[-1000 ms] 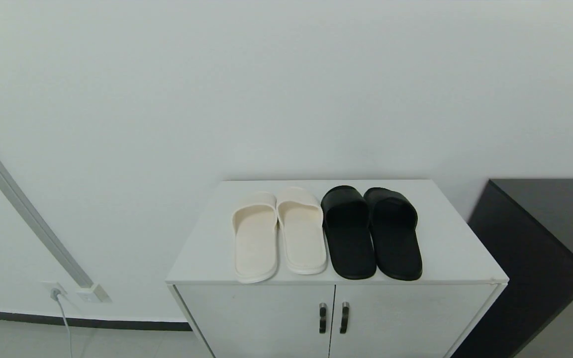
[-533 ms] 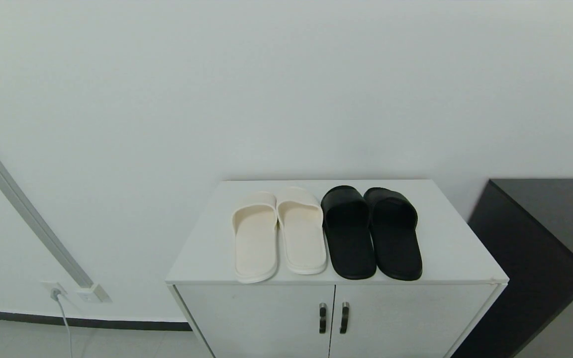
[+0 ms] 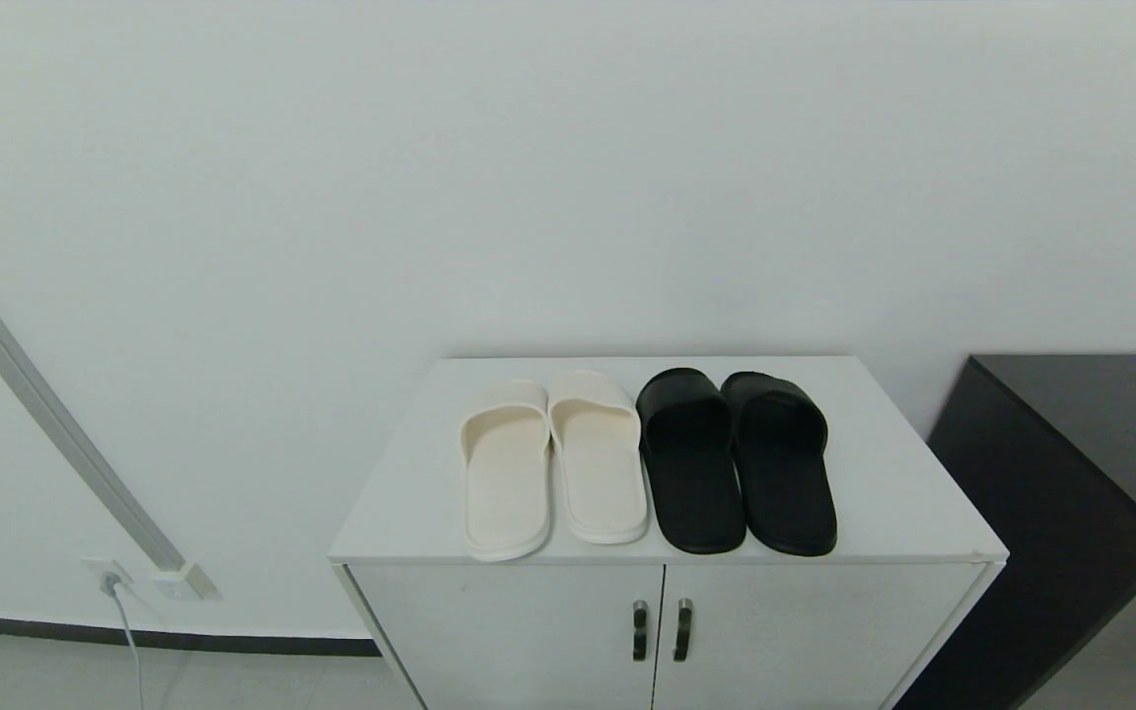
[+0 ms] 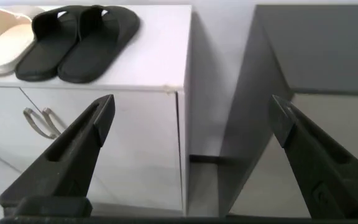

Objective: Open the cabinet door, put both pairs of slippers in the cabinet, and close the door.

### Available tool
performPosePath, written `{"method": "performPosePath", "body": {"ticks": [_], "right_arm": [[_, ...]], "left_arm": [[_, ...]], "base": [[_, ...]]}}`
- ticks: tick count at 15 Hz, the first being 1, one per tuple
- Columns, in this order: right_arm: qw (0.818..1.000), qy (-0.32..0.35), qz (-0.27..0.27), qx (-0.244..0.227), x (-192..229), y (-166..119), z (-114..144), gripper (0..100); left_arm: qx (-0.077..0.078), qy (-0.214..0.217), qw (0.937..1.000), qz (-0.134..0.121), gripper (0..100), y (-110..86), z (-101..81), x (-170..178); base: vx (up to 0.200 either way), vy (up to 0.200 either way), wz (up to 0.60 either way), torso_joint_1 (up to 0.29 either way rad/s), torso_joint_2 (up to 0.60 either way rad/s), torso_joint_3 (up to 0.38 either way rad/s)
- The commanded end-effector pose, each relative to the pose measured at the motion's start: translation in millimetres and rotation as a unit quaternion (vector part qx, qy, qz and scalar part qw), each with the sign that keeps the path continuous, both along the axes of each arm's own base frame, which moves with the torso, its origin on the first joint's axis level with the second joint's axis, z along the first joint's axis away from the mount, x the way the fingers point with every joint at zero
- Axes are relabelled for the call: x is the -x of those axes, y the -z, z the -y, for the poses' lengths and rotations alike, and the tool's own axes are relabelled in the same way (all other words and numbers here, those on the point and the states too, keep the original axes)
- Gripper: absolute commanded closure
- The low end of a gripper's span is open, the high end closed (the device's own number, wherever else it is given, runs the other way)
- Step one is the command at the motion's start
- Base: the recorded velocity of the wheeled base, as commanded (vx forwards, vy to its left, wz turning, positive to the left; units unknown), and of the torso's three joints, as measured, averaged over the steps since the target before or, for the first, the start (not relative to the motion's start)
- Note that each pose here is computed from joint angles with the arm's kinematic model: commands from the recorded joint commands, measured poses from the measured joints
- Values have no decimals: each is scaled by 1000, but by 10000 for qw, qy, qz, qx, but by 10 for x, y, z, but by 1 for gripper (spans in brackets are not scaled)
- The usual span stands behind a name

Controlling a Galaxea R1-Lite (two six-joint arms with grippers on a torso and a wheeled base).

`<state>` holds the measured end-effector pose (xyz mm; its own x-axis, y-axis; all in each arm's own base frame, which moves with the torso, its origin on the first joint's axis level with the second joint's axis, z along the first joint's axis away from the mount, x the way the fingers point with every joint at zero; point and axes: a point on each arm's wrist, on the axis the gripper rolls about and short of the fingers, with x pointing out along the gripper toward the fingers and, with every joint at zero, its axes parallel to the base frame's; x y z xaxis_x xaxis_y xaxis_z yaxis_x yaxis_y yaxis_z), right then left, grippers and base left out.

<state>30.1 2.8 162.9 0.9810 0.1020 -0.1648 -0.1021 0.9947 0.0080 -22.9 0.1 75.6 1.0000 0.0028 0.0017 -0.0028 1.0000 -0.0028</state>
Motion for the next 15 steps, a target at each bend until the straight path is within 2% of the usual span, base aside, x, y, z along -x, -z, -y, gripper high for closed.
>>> {"method": "performPosePath", "body": {"ticks": [1,2,4,10,15], "right_arm": [[9970,-444,-625,-140,-536,-233,-108,0],[9944,-646,-773,-324,-665,-301,-186,0],[9902,-795,-1074,-408,-859,-319,-336,0],[9872,-912,-1220,-475,-1337,-234,-912,0],[9886,-760,-1189,-523,-1712,-306,-1471,0]], "left_arm": [[2,-2,10000,-9,100,1,0,-1],[2,-2,10000,-9,100,1,0,-1],[-14,-2,10000,-9,100,1,0,-1],[-21,-9,10000,-9,100,1,0,-1],[-14,-2,10000,-9,100,1,0,-1]], "base": [[0,0,0,0,0,0],[0,0,0,0,0,0],[0,0,0,0,0,0],[0,0,0,0,0,0],[0,0,0,0,0,0]]}}
